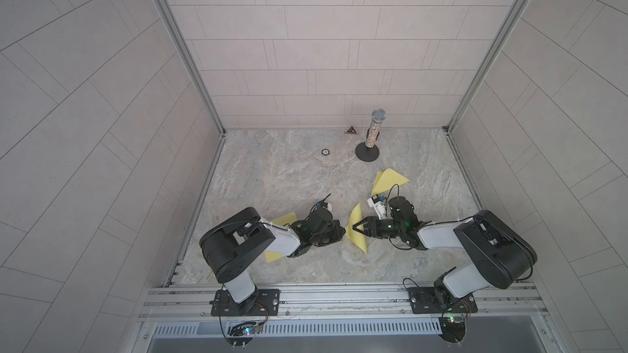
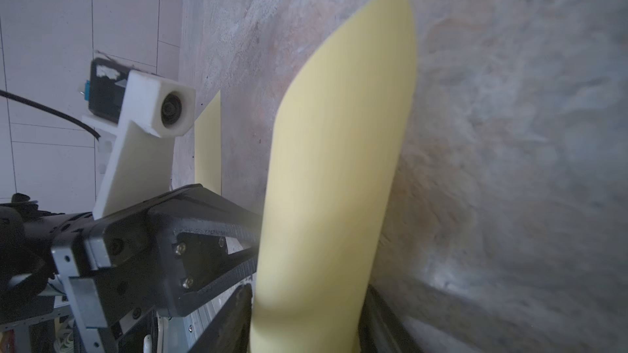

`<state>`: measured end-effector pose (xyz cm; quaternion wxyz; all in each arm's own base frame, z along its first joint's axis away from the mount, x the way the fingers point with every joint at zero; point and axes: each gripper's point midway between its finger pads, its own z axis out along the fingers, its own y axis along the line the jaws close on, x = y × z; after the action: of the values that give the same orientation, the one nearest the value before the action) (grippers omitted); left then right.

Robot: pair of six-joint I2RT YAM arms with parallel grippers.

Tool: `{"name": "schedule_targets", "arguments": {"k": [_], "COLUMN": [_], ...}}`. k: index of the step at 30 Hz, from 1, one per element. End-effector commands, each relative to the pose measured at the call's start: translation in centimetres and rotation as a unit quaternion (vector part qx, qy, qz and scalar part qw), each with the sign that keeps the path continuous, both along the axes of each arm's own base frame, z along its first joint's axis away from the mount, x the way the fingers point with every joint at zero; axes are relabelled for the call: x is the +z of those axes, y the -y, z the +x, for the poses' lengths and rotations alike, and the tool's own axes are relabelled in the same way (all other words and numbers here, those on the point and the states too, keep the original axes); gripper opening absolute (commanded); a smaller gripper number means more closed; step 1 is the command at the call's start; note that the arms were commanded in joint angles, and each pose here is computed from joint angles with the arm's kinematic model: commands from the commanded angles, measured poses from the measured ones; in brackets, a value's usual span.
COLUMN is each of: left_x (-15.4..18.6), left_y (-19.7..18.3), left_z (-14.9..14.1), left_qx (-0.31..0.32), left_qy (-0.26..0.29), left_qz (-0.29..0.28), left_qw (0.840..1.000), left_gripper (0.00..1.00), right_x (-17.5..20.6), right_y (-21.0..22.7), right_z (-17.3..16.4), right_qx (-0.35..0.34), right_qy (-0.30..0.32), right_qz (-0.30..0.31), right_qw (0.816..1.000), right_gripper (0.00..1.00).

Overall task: Fold the square paper diagonally
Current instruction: Fold the paper at the center of the board.

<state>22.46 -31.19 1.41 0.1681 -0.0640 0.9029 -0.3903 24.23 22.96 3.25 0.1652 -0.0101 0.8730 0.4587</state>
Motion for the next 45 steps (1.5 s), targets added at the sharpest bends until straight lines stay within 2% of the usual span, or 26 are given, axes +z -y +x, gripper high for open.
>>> {"name": "schedule_targets", "arguments": {"k": [1,8,10,16,21,25,30,33,45], "left_x": [-4.8,-4.7,-4.7,-4.8,-4.8,-4.7,-4.8,-4.7,-4.7], "left_y": [-3.5,-3.5,-3.5,-3.5,-3.5,-3.5,-3.5,-3.5,-3.4], "left_z": [-2.3,-2.2,-2.2,-2.2,-2.2,-2.2,-2.2,-2.2,-2.2], "left_qx": [0.003,0.004,0.004,0.005,0.005,0.005,0.006,0.005,0.006], "left_qy": [-0.054,-0.053,-0.052,-0.052,-0.052,-0.051,-0.050,-0.050,-0.051], "left_qz": [0.086,0.085,0.085,0.086,0.085,0.083,0.081,0.081,0.080], "left_qw": [0.995,0.995,0.995,0.995,0.995,0.995,0.995,0.995,0.995], "left_gripper": [0.00,0.00,0.00,0.00,0.00,0.08,0.23,0.29,0.30], "right_x": [-5.1,-5.0,-5.3,-5.9,-6.8,-7.5,-8.2,-8.4,-8.4], "right_y": [2.8,2.2,2.4,3.1,3.7,4.4,4.7,4.5,4.9], "right_z": [-2.0,-0.9,-0.8,-0.5,-0.9,-1.2,-1.7,-2.0,-2.1], "right_qx": [-0.056,-0.074,-0.076,-0.086,-0.086,-0.088,-0.075,-0.065,-0.065], "right_qy": [-0.093,-0.093,-0.092,-0.090,-0.093,-0.096,-0.093,-0.092,-0.089], "right_qz": [-0.044,0.010,0.004,-0.011,-0.037,-0.065,-0.105,-0.117,-0.131], "right_qw": [0.993,0.993,0.993,0.992,0.991,0.989,0.987,0.987,0.985], "right_gripper": [0.53,0.47,0.46,0.34,0.31,0.27,0.26,0.26,0.24]}}
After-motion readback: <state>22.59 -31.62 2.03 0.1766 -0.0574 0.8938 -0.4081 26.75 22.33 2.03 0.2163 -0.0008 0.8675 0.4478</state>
